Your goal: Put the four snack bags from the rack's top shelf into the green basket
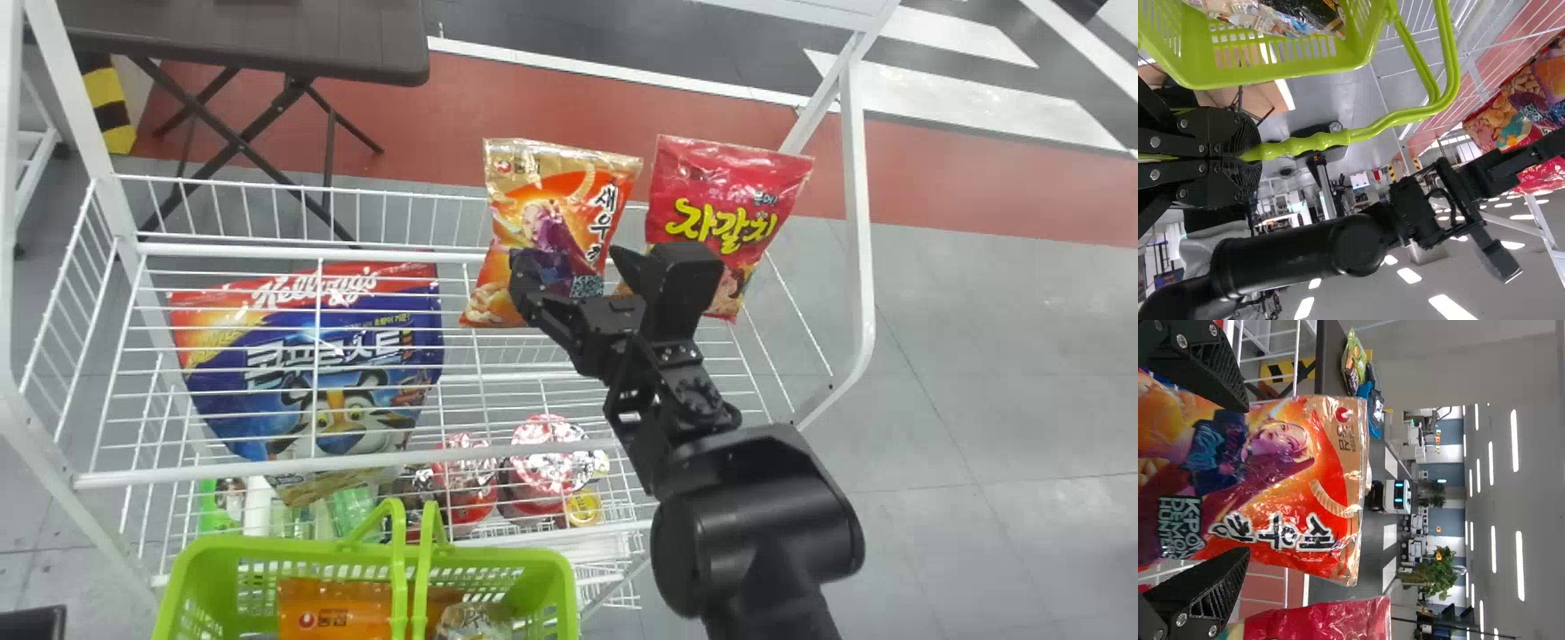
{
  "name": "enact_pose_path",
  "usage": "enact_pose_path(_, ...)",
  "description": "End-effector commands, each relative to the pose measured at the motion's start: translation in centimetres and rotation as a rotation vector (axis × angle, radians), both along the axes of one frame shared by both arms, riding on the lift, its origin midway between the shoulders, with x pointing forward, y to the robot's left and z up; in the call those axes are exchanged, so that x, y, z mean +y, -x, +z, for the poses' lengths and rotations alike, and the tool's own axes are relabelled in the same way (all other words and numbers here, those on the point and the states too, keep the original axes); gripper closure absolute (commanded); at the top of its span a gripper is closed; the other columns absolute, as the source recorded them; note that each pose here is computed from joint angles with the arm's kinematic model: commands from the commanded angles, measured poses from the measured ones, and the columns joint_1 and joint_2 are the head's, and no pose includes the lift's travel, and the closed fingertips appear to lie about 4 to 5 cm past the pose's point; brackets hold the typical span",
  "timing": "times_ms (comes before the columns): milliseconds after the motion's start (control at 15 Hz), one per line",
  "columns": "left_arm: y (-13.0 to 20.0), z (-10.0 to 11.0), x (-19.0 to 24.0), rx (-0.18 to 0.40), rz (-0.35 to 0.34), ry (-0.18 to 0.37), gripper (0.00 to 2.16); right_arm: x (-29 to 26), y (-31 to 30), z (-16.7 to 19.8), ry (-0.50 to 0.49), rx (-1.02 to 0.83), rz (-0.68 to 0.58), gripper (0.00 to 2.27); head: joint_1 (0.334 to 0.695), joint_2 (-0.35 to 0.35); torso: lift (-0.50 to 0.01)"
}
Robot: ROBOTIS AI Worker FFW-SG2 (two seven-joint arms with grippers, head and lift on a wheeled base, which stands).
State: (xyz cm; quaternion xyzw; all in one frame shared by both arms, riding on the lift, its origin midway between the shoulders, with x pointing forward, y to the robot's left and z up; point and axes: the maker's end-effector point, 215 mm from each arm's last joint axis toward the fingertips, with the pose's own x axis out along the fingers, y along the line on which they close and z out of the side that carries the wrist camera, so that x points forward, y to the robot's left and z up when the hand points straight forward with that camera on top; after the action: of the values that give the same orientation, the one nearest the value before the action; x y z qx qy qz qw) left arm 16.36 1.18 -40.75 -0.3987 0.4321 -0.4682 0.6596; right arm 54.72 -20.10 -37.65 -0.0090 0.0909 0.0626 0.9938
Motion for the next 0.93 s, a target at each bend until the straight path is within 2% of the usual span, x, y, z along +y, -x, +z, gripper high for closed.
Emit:
enact_pose_path(0, -0.2, 0.1, 0.0, -0.003, 0.003, 0.000, 2.15, -0.3, -1.6, -1.0, 0.025, 0.037, 0.001, 0.09, 0.695, -0.302, 0.000)
enact_pose_path(67, -0.2, 0.0, 0.0, -0.003, 0.003, -0.001, 2.15, 0.0, -1.7, -1.3, 0.022, 0.052, 0.020, 0.37, 0.695, -0.298, 0.000)
enact_pose_path(133, -0.3, 0.0, 0.0, -0.005, 0.003, -0.001, 2.15, 0.4, -1.5, -2.1, 0.018, 0.084, 0.049, 0.92, 0.695, -0.294, 0.000)
enact_pose_path(200, -0.4, 0.0, 0.0, -0.004, 0.004, -0.002, 2.15, 0.7, -1.2, -2.6, 0.017, 0.104, 0.062, 1.82, 0.695, -0.290, 0.000)
enact_pose_path(267, -0.4, 0.0, -0.1, -0.006, 0.003, -0.001, 2.15, 1.2, -0.8, -2.7, 0.010, 0.107, 0.082, 2.01, 0.695, -0.284, 0.000)
enact_pose_path(467, -0.3, 0.0, -0.1, -0.005, 0.001, 0.001, 2.15, 1.9, 0.8, -1.8, 0.003, 0.082, 0.101, 2.07, 0.695, -0.274, 0.000)
enact_pose_path(600, -0.4, 0.1, -0.1, -0.006, 0.002, 0.000, 2.15, 2.4, 2.6, 0.2, -0.003, 0.047, 0.119, 2.07, 0.695, -0.273, 0.000)
enact_pose_path(867, -0.2, 0.2, -0.1, -0.008, 0.001, 0.001, 2.15, 0.4, 7.8, 2.8, -0.057, 0.084, 0.121, 2.07, 0.695, -0.285, 0.000)
